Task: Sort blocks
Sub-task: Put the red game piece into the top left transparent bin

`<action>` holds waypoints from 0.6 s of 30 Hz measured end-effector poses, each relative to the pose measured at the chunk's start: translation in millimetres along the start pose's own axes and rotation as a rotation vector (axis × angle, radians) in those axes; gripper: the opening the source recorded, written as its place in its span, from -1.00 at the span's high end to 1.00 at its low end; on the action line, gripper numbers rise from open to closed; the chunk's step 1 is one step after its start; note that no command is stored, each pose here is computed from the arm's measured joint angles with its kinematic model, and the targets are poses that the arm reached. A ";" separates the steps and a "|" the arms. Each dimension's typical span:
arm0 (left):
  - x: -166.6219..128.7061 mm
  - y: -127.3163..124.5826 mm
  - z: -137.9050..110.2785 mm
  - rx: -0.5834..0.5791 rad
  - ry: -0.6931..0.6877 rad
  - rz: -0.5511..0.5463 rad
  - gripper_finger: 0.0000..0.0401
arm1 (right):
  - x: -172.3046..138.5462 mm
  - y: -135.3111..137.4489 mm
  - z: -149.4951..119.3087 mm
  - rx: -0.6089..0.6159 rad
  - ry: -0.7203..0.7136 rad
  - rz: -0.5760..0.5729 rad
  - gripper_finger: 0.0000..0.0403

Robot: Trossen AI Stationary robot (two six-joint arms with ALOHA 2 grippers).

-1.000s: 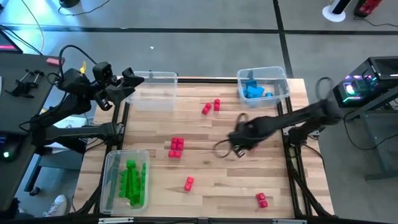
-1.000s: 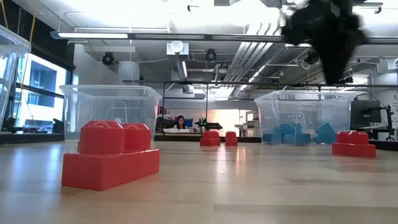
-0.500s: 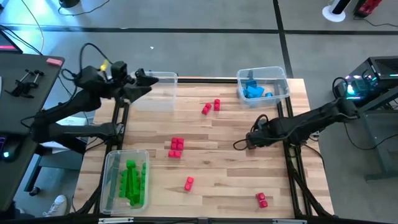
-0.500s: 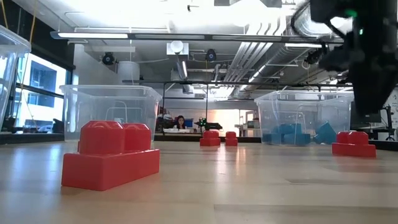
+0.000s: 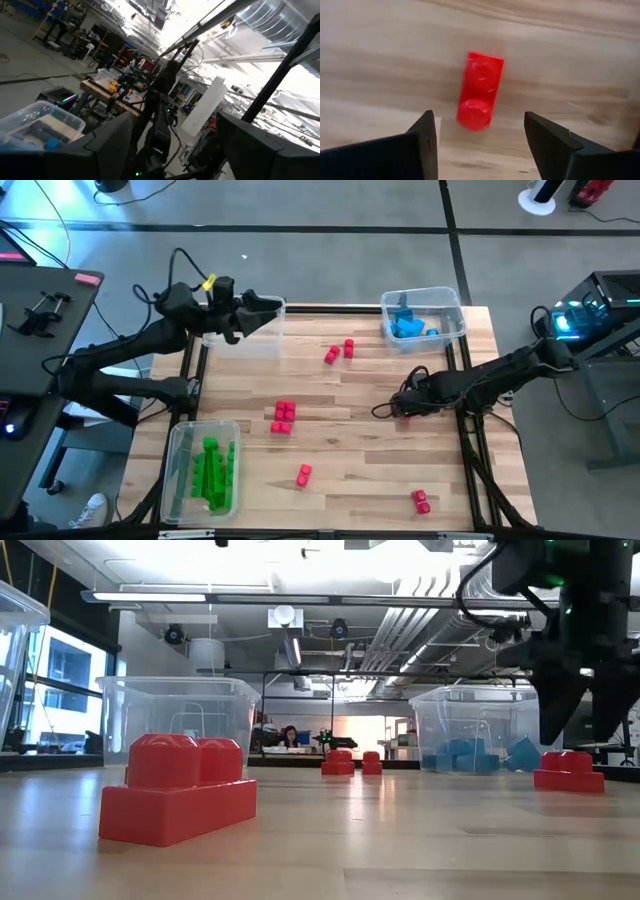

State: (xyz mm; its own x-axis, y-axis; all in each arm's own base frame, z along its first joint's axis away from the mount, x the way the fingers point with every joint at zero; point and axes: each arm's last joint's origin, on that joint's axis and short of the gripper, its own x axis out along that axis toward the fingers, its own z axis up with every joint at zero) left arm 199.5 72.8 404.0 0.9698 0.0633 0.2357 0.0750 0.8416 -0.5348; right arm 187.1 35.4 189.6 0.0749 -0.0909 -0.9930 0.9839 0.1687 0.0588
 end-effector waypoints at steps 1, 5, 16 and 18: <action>1.6 1.6 -1.2 -0.002 0.006 0.005 -0.36 | 2.6 -0.4 -0.1 0.029 -0.001 -0.014 0.04; 6.2 5.9 -4.3 -0.015 0.019 0.015 -0.36 | 11.1 7.5 -1.0 0.088 0.001 0.007 0.04; 13.0 15.0 -12.5 -0.007 0.072 0.051 -0.36 | 46.7 24.0 -3.9 0.141 0.028 -0.108 0.04; 12.8 15.2 -12.9 -0.005 0.078 0.053 -0.36 | 50.6 26.2 -4.5 0.129 0.033 -0.116 0.07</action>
State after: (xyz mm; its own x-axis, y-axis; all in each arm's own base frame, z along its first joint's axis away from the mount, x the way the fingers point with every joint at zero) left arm 216.0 79.5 388.3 0.9876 0.0659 0.1426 0.0236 0.8353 -0.5493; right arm 215.9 39.6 140.4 -0.0436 -0.0698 -0.9966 0.9984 0.0316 -0.0459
